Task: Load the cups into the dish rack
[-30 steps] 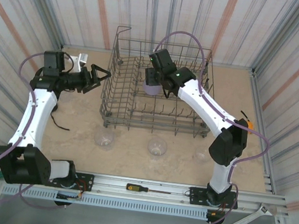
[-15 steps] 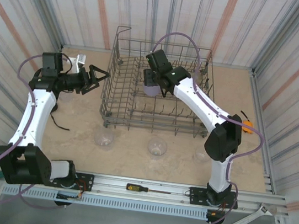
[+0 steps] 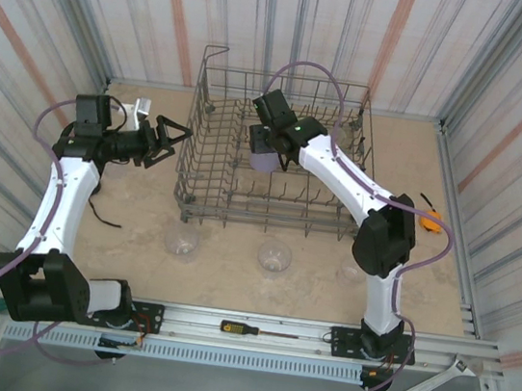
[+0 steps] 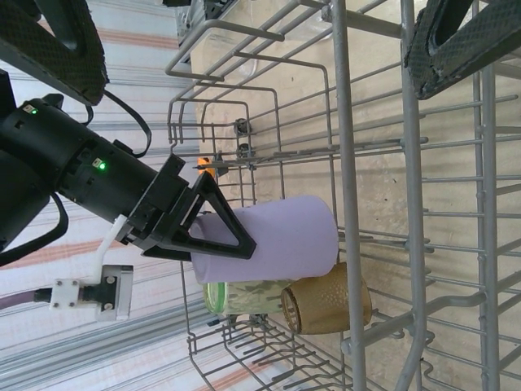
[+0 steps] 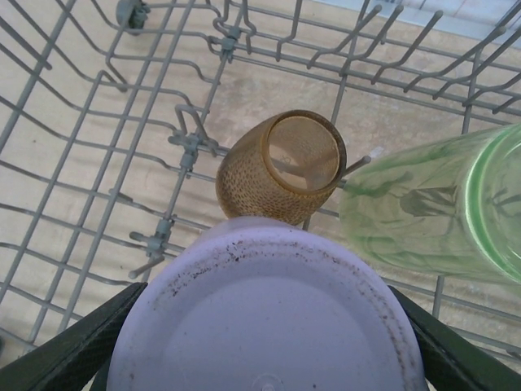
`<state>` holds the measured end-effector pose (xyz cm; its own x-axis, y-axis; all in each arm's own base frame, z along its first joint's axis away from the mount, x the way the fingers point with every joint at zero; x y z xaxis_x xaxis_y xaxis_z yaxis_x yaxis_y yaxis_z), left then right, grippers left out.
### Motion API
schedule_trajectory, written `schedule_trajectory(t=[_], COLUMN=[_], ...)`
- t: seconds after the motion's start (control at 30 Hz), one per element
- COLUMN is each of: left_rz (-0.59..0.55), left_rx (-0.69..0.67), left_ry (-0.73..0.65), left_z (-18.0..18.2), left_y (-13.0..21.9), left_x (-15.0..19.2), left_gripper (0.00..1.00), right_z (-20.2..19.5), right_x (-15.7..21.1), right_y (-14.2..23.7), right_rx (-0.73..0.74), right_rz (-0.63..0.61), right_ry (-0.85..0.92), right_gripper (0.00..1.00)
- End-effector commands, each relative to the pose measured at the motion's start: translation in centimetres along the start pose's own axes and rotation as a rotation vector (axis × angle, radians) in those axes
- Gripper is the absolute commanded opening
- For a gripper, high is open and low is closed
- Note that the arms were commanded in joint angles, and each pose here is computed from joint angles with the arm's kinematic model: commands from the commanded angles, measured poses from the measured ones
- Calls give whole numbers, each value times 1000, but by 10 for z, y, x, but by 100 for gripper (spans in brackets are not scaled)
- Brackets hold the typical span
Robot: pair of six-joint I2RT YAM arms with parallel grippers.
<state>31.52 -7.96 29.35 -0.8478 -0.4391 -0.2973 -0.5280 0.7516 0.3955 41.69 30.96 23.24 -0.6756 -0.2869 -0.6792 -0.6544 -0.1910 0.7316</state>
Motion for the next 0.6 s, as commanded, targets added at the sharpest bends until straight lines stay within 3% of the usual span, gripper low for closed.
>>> schedule_trajectory(t=[0.0, 0.33, 0.57], left_rz=[-6, -10, -10], left_rx=[37, 34, 31], left_ry=[-25, -19, -4], left_z=[-11, -10, -7], left_y=[6, 6, 5], left_x=[2, 2, 2], left_gripper=[99, 99, 99], right_z=[2, 15, 16], right_x=[-6, 5, 11], right_y=[-7, -25, -31], right_rx=[-12, -37, -33], right_rz=[-9, 31, 53], right_ry=[11, 14, 13], right_gripper=[59, 59, 65])
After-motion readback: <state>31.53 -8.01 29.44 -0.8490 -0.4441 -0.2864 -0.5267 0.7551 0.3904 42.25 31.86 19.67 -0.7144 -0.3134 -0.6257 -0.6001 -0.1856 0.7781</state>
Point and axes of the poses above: each hand's point on the last joint's axis, 136 mm out from that joint toward the fingers, its own y axis back along the fingers, its own z axis along the line the jaws close on, x = y × z, the point moved 3 cm from there along y, back along the fingers, and after that the axes turned 5 degrees about y, right-handed, at the moved point
